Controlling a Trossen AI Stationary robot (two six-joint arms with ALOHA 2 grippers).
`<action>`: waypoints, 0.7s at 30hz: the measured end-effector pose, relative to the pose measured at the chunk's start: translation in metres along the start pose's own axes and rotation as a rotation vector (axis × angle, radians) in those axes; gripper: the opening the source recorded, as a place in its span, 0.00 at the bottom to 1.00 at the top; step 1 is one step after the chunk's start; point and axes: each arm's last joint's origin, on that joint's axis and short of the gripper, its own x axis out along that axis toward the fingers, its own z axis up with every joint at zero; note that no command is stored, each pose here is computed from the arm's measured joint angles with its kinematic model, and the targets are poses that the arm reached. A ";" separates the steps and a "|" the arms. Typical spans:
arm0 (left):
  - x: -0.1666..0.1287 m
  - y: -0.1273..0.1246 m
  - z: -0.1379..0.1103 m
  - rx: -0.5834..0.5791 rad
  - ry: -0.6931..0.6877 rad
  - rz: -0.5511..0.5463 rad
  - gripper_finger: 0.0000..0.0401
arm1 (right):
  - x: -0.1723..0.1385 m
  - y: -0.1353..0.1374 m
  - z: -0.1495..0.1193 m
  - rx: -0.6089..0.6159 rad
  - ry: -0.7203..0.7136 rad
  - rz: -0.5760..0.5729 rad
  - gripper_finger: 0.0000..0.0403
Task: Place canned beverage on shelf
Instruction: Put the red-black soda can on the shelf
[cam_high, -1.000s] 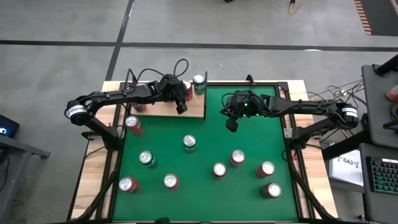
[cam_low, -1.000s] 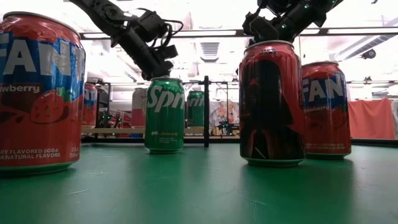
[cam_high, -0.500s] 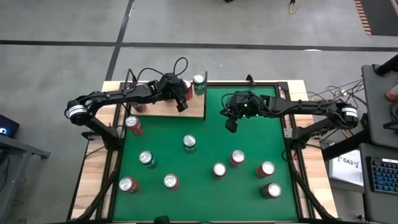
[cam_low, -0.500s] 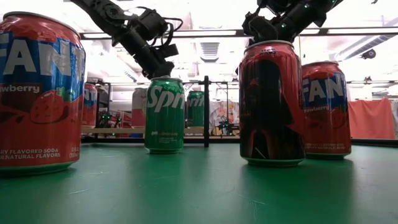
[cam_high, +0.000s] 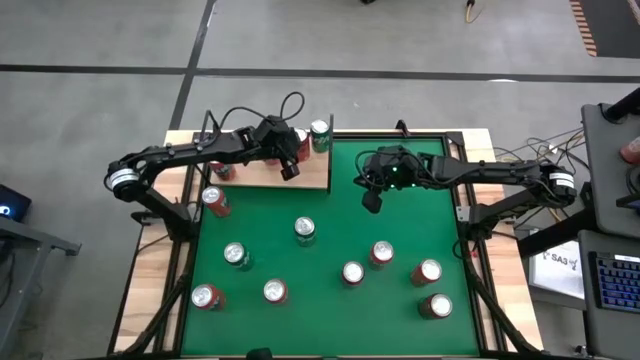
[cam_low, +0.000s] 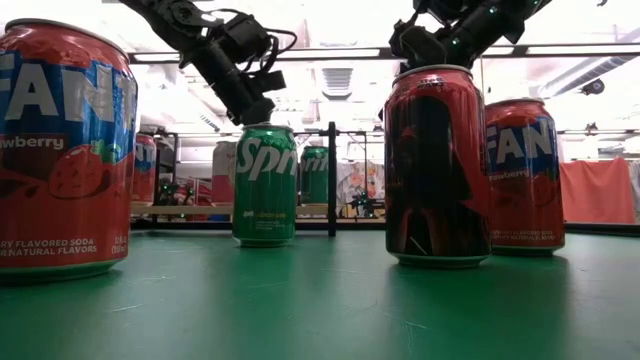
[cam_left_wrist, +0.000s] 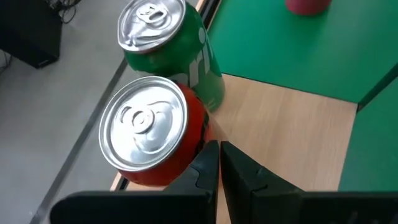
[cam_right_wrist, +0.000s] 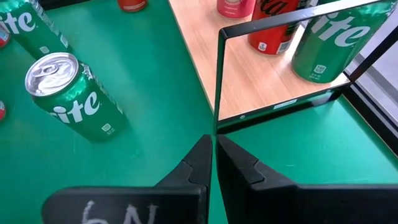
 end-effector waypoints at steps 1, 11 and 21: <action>0.000 0.000 0.000 0.005 -0.001 0.001 0.00 | 0.000 0.000 0.000 -0.003 0.000 0.000 0.03; 0.000 0.001 0.001 0.008 -0.010 0.006 0.00 | 0.000 0.000 0.000 -0.016 0.000 -0.001 0.03; 0.001 0.007 0.002 0.015 -0.029 0.026 0.00 | 0.000 0.000 0.000 -0.013 0.000 -0.002 0.03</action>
